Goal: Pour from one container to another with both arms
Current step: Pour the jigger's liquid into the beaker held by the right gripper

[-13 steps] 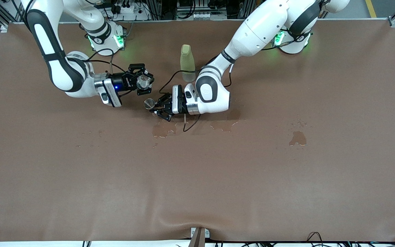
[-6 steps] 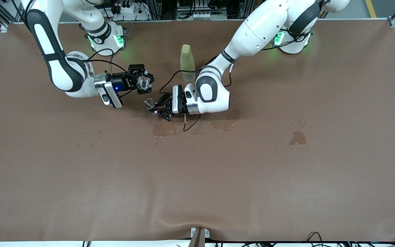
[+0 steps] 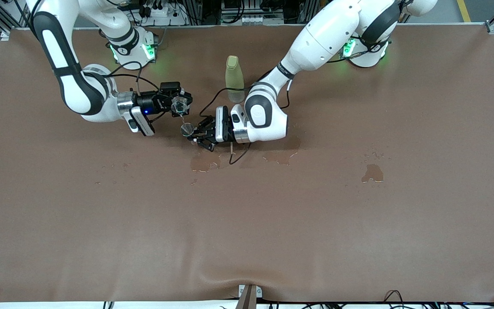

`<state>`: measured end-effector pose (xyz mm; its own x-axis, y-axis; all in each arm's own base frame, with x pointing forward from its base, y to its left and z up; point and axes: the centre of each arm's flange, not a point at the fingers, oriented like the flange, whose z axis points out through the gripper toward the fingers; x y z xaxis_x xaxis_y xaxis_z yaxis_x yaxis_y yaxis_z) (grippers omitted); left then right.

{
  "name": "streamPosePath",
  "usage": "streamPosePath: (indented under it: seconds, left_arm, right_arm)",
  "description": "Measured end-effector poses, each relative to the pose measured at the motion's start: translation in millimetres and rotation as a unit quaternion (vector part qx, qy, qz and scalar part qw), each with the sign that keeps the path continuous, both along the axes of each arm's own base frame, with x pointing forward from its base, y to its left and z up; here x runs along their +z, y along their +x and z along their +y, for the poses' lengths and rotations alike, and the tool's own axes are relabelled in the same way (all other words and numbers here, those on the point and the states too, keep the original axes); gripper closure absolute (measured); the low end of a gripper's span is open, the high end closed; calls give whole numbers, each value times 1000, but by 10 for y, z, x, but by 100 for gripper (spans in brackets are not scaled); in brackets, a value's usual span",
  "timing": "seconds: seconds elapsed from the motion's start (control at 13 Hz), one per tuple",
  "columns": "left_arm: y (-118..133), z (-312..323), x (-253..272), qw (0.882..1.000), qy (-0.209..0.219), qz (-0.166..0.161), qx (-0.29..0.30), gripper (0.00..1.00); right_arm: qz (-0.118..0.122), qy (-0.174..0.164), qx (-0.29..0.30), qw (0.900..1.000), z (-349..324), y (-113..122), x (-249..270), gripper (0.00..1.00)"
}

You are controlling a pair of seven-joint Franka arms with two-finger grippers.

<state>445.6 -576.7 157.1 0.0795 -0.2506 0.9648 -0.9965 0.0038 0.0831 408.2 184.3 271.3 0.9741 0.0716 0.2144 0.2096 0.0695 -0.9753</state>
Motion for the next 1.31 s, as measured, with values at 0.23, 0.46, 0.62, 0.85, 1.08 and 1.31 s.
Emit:
streamPosePath:
  seconds: [0.23, 0.46, 0.62, 0.85, 1.08, 1.31]
  left_arm:
    - [-2, 1, -3, 1000, 0, 0, 0, 79]
    - [-2, 1, -3, 1000, 0, 0, 0, 79]
    - [-12, -7, -2, 1000, 0, 1, -1, 79]
    - [-37, -26, -1, 1000, 0, 2, -3, 79]
    - [-51, -37, -1, 1000, 0, 2, -3, 79]
    - [-50, -36, -1, 1000, 0, 2, -3, 79]
  right_arm:
    - [20, -1, 0, 1000, 0, 8, 8, 86]
    - [45, -3, 1, 999, 1, 13, 18, 86]
    - [58, -4, 2, 998, 2, 16, 23, 86]
    - [80, -5, 3, 997, 2, 18, 29, 86]
    - [104, -7, 5, 995, 3, 18, 32, 86]
    - [131, -6, 8, 991, 9, 15, 40, 86]
